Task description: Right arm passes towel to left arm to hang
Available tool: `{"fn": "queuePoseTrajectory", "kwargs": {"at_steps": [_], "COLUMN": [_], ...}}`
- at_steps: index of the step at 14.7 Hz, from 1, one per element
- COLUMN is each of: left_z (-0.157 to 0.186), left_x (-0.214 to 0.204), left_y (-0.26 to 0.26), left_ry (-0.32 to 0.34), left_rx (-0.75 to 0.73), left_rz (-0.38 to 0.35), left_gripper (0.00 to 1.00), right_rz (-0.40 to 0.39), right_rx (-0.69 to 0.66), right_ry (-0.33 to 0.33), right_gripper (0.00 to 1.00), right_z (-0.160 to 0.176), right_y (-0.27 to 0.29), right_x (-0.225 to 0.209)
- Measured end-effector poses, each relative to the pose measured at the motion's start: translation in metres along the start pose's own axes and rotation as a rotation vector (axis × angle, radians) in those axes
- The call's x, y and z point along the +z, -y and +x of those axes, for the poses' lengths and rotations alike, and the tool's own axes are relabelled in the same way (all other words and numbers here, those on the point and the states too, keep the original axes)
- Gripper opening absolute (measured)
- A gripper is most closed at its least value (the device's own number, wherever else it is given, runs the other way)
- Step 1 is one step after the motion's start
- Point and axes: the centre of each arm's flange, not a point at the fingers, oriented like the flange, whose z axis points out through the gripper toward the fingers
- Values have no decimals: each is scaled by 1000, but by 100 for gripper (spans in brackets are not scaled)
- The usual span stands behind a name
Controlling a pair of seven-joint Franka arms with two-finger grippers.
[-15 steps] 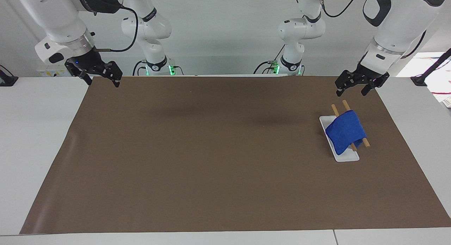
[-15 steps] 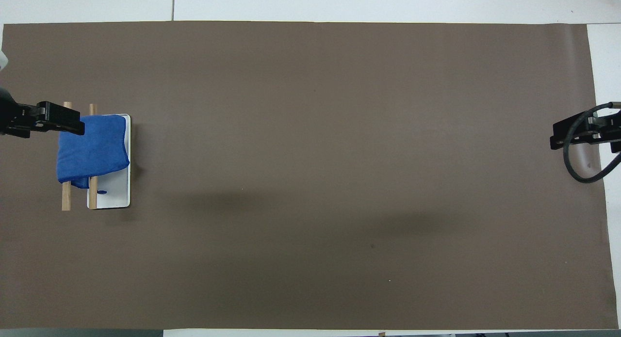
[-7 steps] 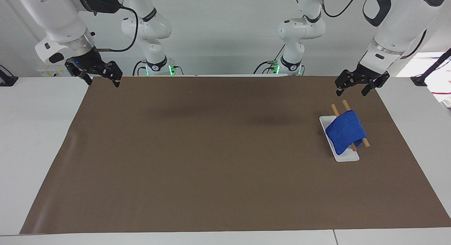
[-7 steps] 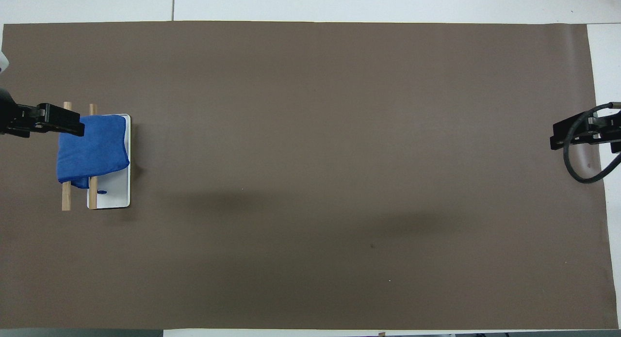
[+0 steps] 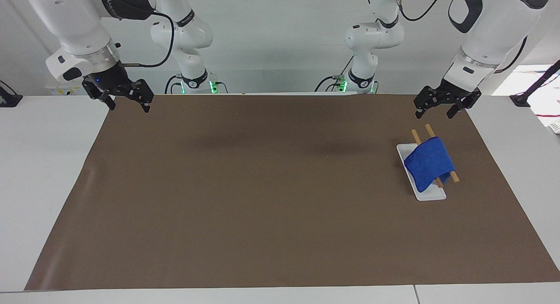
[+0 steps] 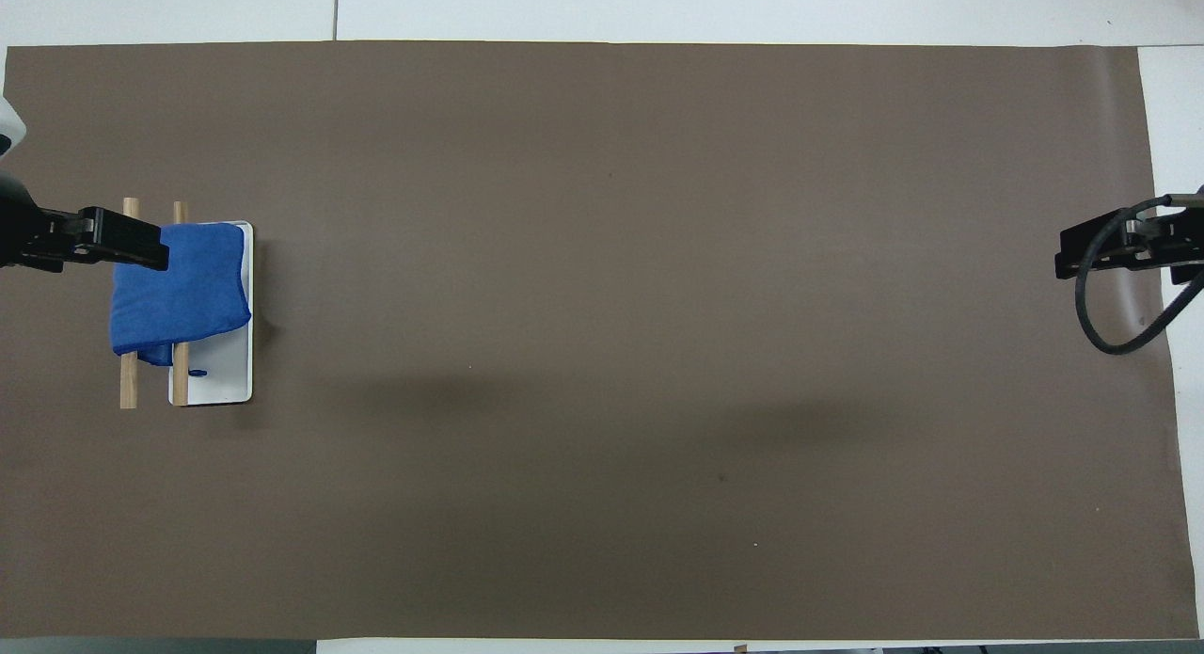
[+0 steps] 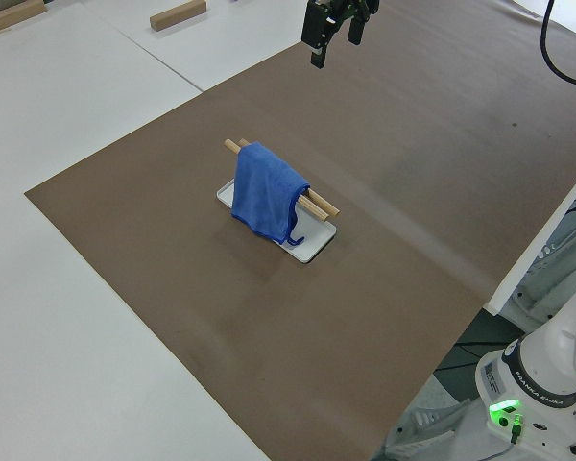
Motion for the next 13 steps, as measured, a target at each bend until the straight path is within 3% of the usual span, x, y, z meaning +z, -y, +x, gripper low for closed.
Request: {"fn": "queuePoseTrajectory", "kwargs": {"at_steps": [13], "left_z": [-2], "left_x": [-6], "left_y": [0], "left_ry": [-14], "left_rx": [3], "left_rz": [1], "left_gripper": [100], "right_rz": [0], "right_rx": [-9], "right_ry": [-2], "right_gripper": [100], "right_z": [-1], "right_y": [1], "right_x": [0]}}
